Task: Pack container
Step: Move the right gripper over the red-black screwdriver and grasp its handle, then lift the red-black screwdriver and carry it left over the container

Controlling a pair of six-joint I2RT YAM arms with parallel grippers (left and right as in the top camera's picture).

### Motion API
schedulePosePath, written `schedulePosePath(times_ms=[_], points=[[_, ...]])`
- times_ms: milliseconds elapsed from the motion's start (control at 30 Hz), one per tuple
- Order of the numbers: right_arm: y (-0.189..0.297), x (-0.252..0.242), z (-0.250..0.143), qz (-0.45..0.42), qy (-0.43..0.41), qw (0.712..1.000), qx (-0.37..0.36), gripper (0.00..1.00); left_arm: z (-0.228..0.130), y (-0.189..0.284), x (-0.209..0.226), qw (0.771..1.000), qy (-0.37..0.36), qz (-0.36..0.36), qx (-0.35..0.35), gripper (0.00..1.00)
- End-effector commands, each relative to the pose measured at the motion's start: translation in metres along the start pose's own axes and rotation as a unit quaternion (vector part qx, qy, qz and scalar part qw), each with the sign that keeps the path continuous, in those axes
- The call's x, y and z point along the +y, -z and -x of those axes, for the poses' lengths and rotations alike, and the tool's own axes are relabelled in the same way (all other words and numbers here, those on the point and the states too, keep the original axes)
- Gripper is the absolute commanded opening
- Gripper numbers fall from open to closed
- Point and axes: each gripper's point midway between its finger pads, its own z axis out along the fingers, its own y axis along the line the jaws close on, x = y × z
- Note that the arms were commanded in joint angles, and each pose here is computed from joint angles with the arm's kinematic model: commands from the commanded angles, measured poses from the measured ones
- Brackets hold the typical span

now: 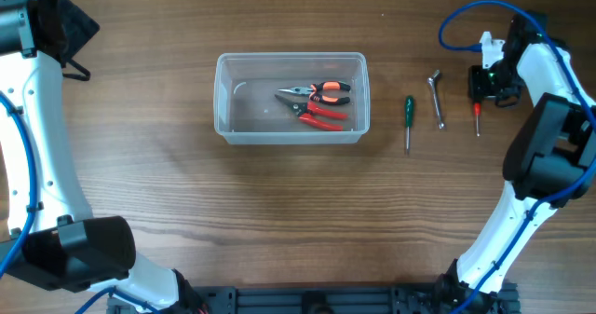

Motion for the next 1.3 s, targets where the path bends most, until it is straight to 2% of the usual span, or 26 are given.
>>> schedulePosePath(times_ms=[0, 33, 133, 433, 867, 1267], points=[[-0.014, 0.011, -0.007, 0.015, -0.002, 1.0, 0.015, 0.22, 0.004, 0.003, 0.002, 1.0, 0.002, -0.002, -0.005, 1.0], [-0.014, 0.011, -0.007, 0.014, -0.007, 1.0, 0.015, 0.21, 0.004, 0.003, 0.002, 1.0, 0.002, -0.002, -0.005, 1.0], [-0.014, 0.011, -0.006, 0.014, -0.011, 1.0, 0.014, 0.08, 0.004, 0.003, 0.002, 1.0, 0.002, -0.002, -0.005, 1.0], [0.009, 0.008, 0.007, 0.006, -0.022, 1.0, -0.012, 0.07, 0.004, 0.003, 0.002, 1.0, 0.002, -0.002, -0.005, 1.0], [0.078, 0.008, 0.029, -0.006, -0.03, 0.996, -0.085, 0.04, 0.004, 0.003, 0.002, 1.0, 0.002, -0.002, -0.005, 1.0], [0.139, 0.061, 0.044, 0.029, 0.021, 0.989, -0.145, 0.04, 0.004, 0.003, 0.002, 1.0, 0.002, -0.002, -0.005, 1.0]])
